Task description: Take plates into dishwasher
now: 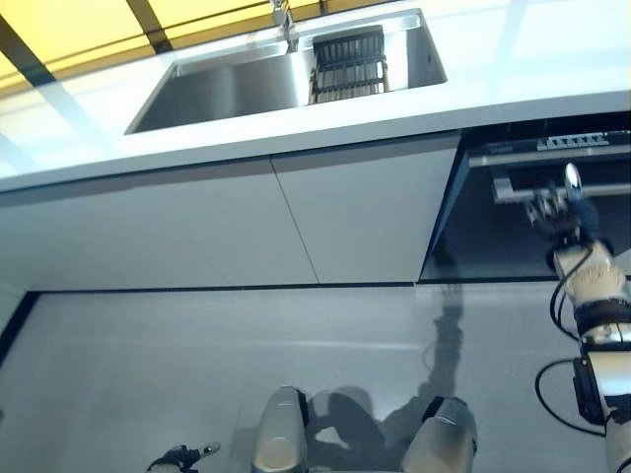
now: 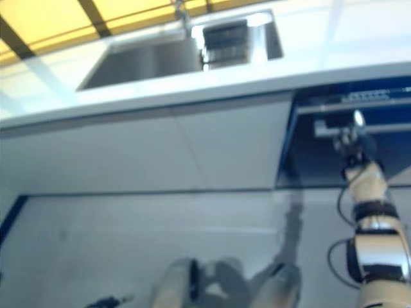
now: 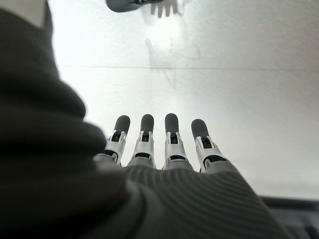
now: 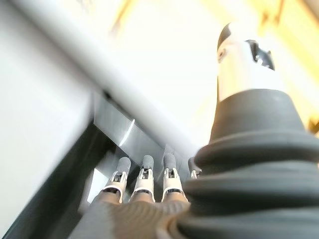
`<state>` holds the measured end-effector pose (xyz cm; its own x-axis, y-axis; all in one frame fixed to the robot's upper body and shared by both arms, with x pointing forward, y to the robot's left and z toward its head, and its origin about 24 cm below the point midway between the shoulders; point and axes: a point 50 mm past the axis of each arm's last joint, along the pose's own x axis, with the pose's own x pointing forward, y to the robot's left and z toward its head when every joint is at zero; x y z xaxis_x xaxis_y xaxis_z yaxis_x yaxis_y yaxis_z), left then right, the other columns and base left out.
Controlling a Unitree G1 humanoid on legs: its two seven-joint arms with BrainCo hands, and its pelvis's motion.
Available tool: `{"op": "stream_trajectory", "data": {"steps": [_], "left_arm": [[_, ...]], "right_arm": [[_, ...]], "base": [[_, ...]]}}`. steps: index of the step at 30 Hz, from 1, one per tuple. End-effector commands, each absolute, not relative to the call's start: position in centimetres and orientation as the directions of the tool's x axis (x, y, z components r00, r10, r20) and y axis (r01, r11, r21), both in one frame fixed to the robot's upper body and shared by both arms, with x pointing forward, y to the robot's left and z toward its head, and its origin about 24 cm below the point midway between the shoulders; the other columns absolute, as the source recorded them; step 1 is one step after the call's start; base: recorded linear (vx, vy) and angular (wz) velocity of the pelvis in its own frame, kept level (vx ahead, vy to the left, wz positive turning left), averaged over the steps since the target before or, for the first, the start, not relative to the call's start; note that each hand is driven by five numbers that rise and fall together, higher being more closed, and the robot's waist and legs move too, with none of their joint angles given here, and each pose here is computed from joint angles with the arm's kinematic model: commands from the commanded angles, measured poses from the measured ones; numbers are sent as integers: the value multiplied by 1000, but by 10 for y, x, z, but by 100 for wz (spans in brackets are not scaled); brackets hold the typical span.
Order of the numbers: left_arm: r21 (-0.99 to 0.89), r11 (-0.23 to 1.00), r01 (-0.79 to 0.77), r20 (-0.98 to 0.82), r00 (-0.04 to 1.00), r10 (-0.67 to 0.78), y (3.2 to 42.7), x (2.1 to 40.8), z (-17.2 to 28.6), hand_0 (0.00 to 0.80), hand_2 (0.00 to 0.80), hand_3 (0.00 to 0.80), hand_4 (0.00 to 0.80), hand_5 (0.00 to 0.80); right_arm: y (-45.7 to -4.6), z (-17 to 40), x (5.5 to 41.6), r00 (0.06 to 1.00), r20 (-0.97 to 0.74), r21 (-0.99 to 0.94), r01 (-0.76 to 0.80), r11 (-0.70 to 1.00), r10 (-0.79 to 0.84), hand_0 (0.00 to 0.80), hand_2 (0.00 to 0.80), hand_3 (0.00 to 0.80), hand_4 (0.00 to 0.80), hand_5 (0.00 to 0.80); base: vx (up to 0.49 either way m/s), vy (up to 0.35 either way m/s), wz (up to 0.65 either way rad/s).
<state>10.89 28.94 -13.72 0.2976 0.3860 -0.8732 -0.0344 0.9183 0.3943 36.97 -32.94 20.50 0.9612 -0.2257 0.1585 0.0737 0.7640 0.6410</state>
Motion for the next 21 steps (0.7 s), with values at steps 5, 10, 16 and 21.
{"op": "stream_trajectory", "data": {"steps": [5, 10, 16, 21], "left_arm": [[480, 876, 38, -837, 317, 445, 320, 112, -124, 0, 0, 0, 0, 0], [489, 871, 46, -834, 317, 451, 324, 107, -125, 0, 0, 0, 0, 0], [477, 877, 55, -837, 333, 434, 315, 106, -130, 0, 0, 0, 0, 0], [472, 878, 86, -839, 350, 417, 307, 106, -133, 0, 0, 0, 0, 0]], "right_arm": [[-365, 185, 355, 926, -94, 162, 376, 912, -365, 0, 0, 0, 0, 0], [-381, 87, 314, 805, -404, -275, 346, 897, -434, 0, 0, 0, 0, 0], [-364, -11, 254, 678, -560, -611, 50, 790, -476, 0, 0, 0, 0, 0], [-339, -66, 206, 615, -636, -640, -82, 764, -467, 0, 0, 0, 0, 0]], "base": [[112, 32, 12], [64, 34, -18], [57, 41, -15], [48, 18, -7]]}}
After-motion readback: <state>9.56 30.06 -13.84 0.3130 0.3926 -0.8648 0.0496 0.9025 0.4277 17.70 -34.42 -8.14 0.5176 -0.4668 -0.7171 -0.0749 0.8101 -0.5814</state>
